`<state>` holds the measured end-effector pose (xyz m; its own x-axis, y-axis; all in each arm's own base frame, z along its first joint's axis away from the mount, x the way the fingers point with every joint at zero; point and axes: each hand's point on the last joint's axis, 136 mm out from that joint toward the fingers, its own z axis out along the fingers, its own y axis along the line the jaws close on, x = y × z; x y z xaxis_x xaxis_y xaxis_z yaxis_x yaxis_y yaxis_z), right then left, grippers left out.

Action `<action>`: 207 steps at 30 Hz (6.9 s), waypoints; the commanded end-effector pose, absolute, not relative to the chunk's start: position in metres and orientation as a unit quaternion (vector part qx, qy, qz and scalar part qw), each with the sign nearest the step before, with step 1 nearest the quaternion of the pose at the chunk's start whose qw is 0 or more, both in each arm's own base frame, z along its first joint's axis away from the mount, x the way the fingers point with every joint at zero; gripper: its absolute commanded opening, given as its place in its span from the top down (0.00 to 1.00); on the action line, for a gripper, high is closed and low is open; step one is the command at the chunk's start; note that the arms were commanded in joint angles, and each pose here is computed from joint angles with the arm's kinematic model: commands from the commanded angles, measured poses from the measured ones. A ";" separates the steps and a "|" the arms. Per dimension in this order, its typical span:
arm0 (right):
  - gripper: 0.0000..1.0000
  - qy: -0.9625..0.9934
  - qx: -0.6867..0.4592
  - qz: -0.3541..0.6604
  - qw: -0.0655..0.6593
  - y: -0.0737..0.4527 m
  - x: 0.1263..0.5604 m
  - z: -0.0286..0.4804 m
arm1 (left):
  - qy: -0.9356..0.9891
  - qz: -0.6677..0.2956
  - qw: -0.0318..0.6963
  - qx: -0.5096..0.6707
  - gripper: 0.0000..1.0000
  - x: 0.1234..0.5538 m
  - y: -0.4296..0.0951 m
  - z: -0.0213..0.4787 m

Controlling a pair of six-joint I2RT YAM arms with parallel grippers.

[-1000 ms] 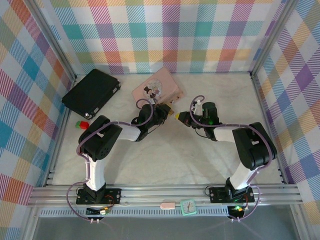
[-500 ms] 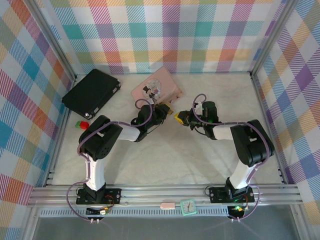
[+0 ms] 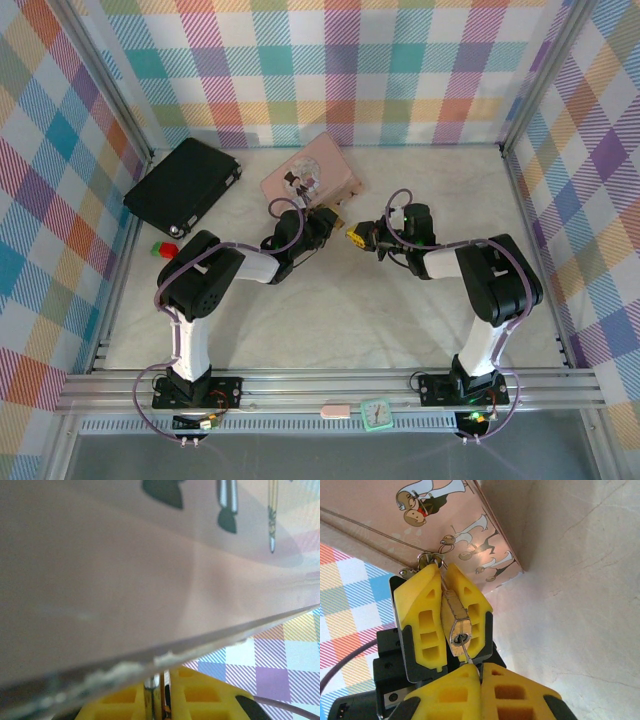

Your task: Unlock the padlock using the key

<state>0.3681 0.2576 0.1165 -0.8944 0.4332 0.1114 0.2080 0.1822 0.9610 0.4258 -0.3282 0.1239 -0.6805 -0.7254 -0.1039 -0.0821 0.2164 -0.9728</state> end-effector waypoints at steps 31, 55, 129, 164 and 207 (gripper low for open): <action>1.00 0.778 0.078 0.577 0.237 0.275 0.398 0.142 | 0.699 -0.679 0.159 -0.157 1.00 0.357 -0.397 0.189; 1.00 0.806 0.133 0.546 0.185 0.242 0.353 0.094 | 0.713 -0.608 0.255 -0.239 1.00 0.416 -0.367 0.163; 1.00 0.761 0.088 0.603 0.222 0.241 0.357 0.147 | 0.720 -0.623 0.222 -0.208 1.00 0.399 -0.372 0.162; 1.00 0.727 0.198 0.635 0.168 0.241 0.372 0.141 | 0.696 -0.661 0.201 -0.198 1.00 0.387 -0.386 0.185; 1.00 0.801 0.133 0.520 0.264 0.261 0.379 0.118 | 0.711 -0.653 0.187 -0.184 1.00 0.375 -0.403 0.169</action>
